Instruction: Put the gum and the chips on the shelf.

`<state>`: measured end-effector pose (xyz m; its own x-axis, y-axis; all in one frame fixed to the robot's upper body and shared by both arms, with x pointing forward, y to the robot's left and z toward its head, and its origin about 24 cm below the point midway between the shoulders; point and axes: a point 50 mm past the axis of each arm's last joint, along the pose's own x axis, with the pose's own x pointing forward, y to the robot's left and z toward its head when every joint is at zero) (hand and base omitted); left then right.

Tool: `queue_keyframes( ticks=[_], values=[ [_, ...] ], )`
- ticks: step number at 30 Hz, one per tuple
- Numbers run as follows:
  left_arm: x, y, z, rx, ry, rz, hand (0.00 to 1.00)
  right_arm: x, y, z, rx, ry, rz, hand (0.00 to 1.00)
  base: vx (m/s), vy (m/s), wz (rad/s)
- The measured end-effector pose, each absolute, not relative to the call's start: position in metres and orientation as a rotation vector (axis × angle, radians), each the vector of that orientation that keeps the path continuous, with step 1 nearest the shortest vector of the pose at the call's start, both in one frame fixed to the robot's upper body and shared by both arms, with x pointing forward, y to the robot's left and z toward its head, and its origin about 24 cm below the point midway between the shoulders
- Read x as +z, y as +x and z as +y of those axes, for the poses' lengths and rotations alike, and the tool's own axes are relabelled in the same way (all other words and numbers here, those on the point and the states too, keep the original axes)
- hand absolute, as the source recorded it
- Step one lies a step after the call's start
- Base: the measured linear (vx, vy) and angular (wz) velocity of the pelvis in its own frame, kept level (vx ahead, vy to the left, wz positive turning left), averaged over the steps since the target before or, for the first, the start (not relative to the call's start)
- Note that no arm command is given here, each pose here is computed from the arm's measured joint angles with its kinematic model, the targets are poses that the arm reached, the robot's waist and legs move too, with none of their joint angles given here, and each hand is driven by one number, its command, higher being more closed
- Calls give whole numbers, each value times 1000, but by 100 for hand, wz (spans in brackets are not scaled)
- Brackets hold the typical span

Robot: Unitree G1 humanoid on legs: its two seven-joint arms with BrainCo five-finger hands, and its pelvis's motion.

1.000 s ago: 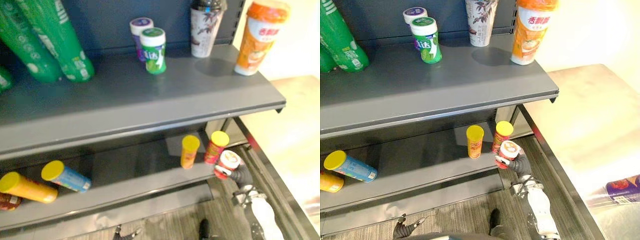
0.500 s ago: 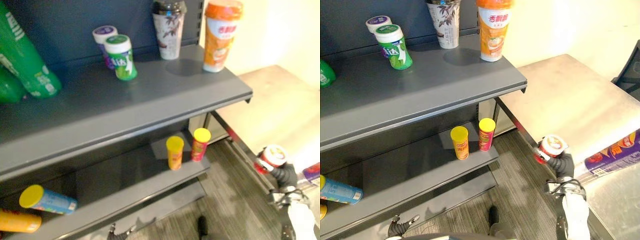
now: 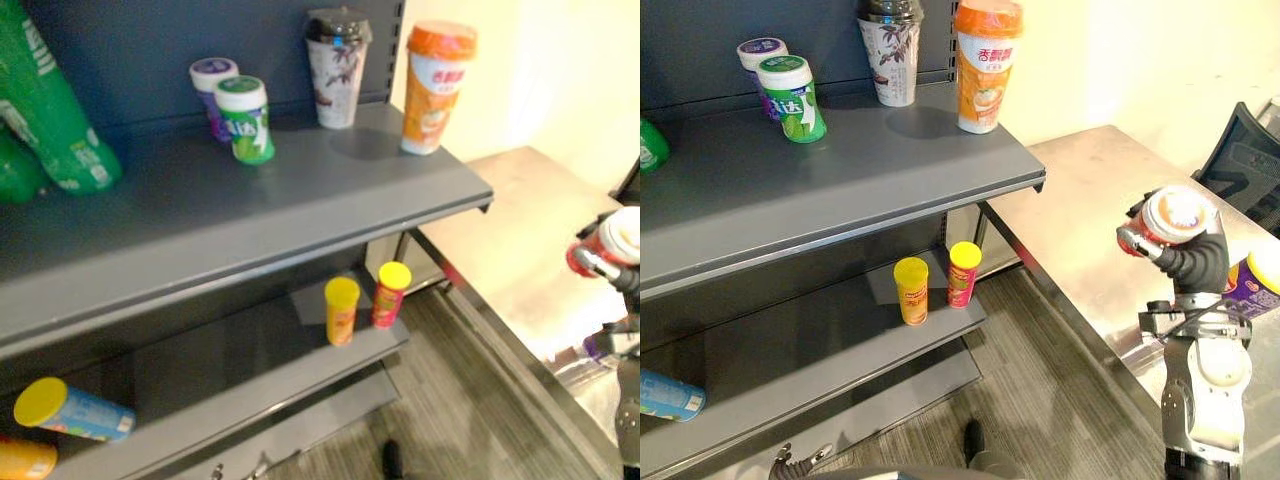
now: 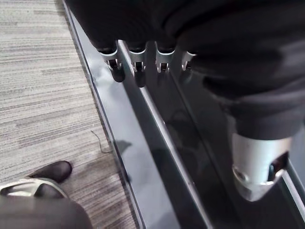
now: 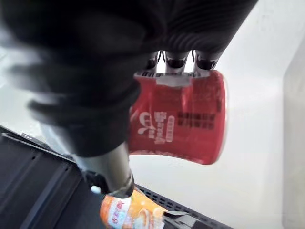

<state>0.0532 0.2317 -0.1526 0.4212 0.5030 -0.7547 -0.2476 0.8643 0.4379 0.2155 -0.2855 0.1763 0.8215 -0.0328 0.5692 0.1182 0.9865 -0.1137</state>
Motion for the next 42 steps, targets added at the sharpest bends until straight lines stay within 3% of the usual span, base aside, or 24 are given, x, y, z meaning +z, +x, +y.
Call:
queue_keyframes(
  ticks=[13, 30, 42],
  values=[
    [-152, 55, 233, 481, 282, 1031, 0, 241, 258, -256, 96, -143, -735, 100, -31, -21, 11],
    [-152, 57, 233, 430, 349, 1023, 0, 223, 284, -177, 497, -26, -485, 100, -31, -9, 8],
    [-153, 59, 231, 402, 364, 1031, 0, 225, 284, -137, 628, -11, -470, 100, -9, -5, 4]
  ],
)
